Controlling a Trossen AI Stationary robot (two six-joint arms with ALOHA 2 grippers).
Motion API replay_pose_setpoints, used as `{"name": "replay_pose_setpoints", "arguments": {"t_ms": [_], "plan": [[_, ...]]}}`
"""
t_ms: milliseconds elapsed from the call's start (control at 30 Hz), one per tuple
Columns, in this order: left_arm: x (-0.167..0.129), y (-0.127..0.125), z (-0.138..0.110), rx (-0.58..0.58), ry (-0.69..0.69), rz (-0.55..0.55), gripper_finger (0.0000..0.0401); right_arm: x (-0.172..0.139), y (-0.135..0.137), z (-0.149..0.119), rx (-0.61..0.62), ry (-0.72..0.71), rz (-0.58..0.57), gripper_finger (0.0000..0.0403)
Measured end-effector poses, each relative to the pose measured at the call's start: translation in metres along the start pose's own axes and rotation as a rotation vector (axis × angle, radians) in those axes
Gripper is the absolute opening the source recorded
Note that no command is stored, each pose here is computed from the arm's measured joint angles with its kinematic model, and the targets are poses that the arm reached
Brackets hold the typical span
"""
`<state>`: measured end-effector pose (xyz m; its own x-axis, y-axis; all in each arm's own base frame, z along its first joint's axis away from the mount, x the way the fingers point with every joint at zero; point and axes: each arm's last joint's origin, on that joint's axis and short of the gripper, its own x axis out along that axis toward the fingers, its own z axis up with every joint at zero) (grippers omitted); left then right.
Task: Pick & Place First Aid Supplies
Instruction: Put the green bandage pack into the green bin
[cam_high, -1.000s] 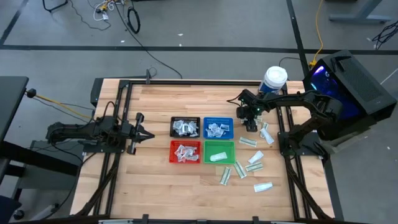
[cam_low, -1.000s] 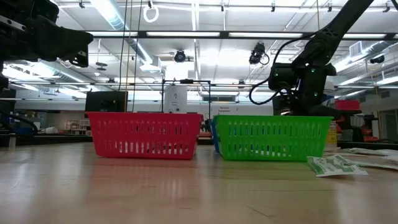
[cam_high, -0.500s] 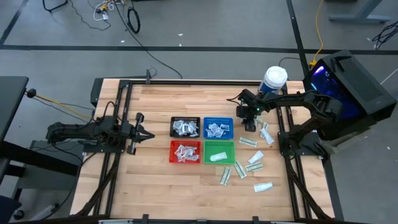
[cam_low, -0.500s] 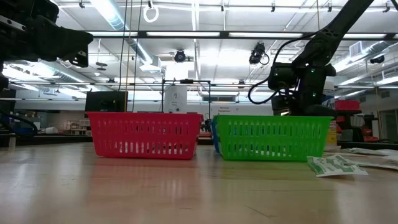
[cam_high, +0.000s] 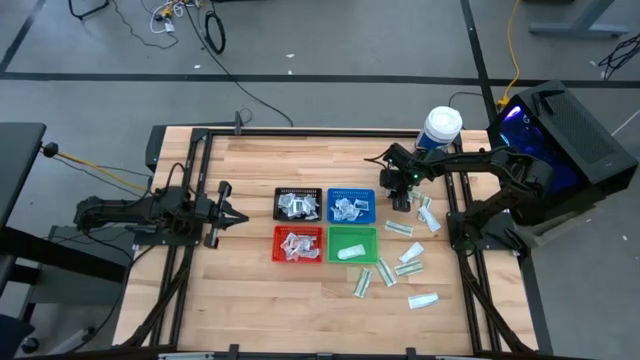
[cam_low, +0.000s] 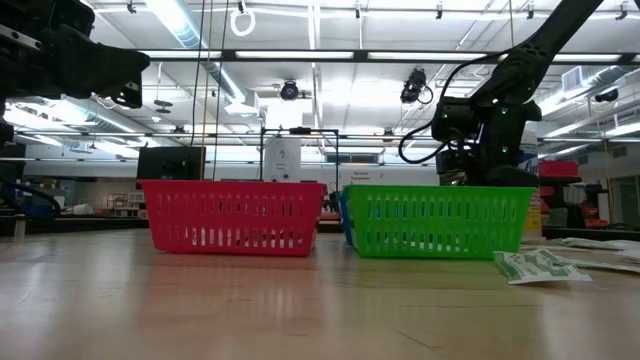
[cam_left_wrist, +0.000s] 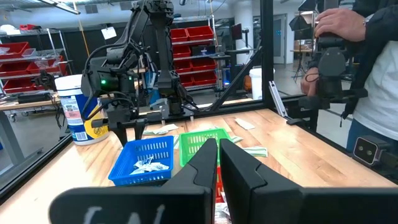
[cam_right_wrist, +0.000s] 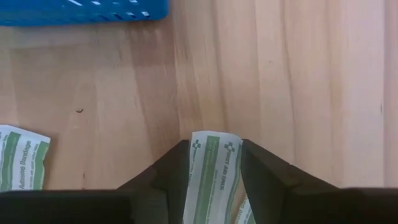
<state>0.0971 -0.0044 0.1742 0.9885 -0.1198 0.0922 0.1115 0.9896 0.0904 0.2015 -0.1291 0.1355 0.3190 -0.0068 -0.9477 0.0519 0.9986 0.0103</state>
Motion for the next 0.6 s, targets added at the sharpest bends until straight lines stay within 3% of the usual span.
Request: {"name": "replay_pose_setpoints", "arguments": {"t_ms": [600], "plan": [[0.000,0.000,0.000,0.000,0.000,0.000,0.0025,-0.021,0.003,0.003,-0.007,-0.074,-0.037,0.0142]]}}
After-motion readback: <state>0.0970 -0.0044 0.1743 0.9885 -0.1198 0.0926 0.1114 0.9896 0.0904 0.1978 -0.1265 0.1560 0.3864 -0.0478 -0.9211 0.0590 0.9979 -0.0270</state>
